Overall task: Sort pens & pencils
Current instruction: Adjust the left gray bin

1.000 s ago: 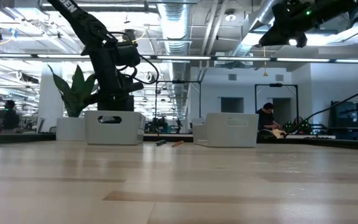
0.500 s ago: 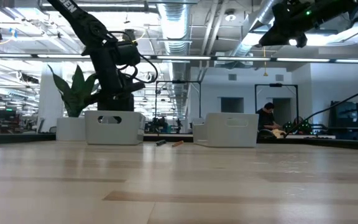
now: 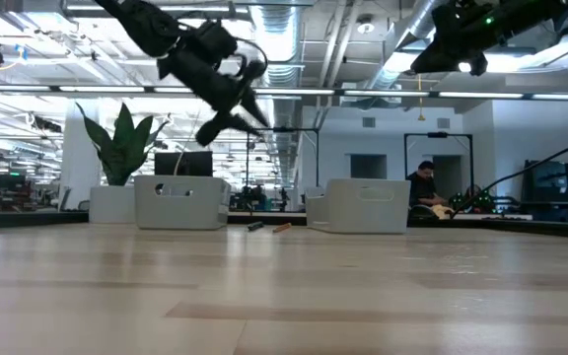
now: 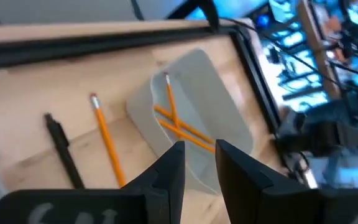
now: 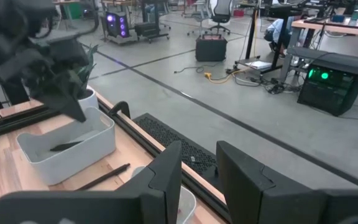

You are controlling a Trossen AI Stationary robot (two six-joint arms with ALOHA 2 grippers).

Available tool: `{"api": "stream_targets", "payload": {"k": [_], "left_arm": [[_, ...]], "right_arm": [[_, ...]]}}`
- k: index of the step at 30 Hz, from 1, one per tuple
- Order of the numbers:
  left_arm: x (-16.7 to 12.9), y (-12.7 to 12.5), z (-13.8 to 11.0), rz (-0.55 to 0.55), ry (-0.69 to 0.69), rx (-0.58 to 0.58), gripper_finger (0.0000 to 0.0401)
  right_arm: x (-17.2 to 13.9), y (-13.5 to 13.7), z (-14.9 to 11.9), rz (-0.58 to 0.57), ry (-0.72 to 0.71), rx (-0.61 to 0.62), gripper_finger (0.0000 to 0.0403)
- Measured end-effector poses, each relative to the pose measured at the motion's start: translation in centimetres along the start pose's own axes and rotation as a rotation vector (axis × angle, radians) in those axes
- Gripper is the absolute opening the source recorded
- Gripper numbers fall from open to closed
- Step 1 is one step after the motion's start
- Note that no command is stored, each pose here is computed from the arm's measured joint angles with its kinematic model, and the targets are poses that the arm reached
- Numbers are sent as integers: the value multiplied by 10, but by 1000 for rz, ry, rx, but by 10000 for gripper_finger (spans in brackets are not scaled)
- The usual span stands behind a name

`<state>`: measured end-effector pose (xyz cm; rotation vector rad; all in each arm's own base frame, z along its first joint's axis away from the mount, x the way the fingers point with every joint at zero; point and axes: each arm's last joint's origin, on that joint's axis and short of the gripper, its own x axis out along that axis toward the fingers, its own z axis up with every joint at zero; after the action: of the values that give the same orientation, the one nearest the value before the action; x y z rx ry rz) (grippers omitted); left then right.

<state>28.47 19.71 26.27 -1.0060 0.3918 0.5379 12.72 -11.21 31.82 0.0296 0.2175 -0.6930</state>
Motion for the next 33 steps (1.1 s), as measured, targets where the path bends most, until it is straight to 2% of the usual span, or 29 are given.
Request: {"api": "stream_targets", "payload": {"k": [8,22,33], "left_arm": [[-3,-21,-7,183,-65,32,80],[-1,-42,-9,108,-127,92,83],[0,-43,-11,105,-116,77,157]], "right_arm": [[0,0,0,0,0,0,122],[0,0,0,0,5,0,122],[0,0,-1,0,6,0,122]]}}
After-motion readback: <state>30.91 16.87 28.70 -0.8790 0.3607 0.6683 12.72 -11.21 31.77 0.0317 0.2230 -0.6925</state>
